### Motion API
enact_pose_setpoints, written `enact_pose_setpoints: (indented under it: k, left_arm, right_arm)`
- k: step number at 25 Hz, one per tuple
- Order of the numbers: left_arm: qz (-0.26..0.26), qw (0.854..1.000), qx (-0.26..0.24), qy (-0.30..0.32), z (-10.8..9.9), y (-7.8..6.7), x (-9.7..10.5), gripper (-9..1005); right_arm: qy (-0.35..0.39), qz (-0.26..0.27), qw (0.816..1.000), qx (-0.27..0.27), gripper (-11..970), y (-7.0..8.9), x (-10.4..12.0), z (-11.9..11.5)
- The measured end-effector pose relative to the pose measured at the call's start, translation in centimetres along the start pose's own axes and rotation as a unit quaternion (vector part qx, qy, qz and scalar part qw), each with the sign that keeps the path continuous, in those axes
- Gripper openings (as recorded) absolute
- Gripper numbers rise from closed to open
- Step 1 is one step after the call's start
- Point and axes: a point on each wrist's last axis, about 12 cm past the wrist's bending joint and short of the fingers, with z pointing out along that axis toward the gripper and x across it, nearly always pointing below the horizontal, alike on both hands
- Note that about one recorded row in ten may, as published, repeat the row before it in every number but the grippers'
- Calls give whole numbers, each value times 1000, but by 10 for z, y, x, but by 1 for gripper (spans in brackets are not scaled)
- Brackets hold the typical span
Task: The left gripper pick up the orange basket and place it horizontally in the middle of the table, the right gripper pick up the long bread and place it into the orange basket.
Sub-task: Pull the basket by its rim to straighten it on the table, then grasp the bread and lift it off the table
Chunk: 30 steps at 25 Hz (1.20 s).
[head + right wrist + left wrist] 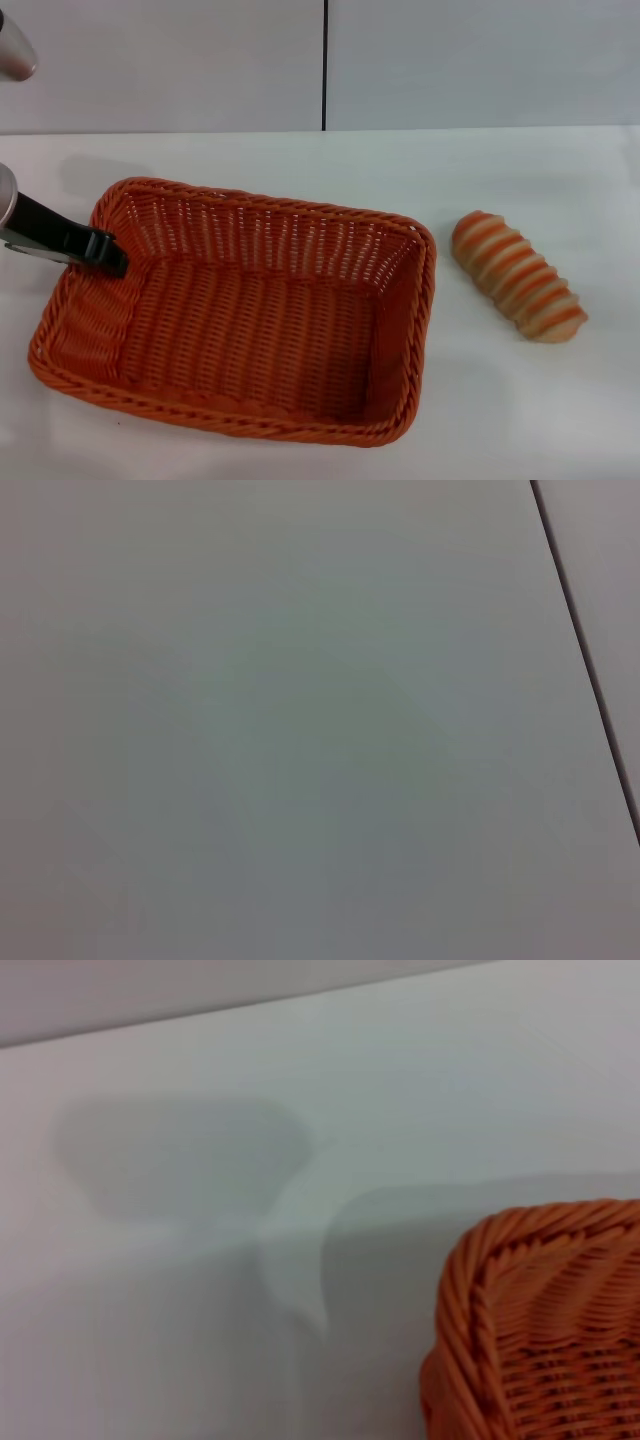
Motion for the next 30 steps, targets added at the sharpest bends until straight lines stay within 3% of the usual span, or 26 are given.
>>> enact_pose_setpoints:
  k: [1, 12, 13, 17, 21, 24, 25, 29, 30]
  left_arm:
    - [-4, 1000, 2, 3, 1, 1, -1, 310]
    - [-20, 999, 36, 10, -6, 14, -3, 543]
    - [-16, 997, 74, -9, -17, 17, -4, 564]
    - [-22, 990, 122, -68, -40, 30, -4, 778]
    - [-31, 976, 158, -146, -63, 54, 2, 801]
    - [-24, 967, 178, -182, -66, 67, 9, 813]
    - [-16, 958, 192, -210, -64, 77, 16, 813]
    - [6, 943, 201, -267, -61, 89, 29, 813]
    - [19, 935, 200, -293, -59, 93, 36, 813]
  right_arm:
    - [0, 0, 1000, 0, 553, 0, 0, 0]
    - [-1, 14, 1000, 0, 561, 3, 2, -2]
    - [-1, 21, 1000, 1, 562, 2, 1, -3]
    - [9, 38, 999, -15, 565, -2, -3, -8]
    - [90, 62, 990, -90, 568, -11, -17, -6]
    - [137, 65, 982, -116, 570, -16, -28, -2]
    - [186, 69, 971, -136, 571, -19, -39, 2]
    - [263, 87, 949, -151, 574, -21, -57, 9]
    - [309, 95, 934, -152, 574, -21, -71, 14]
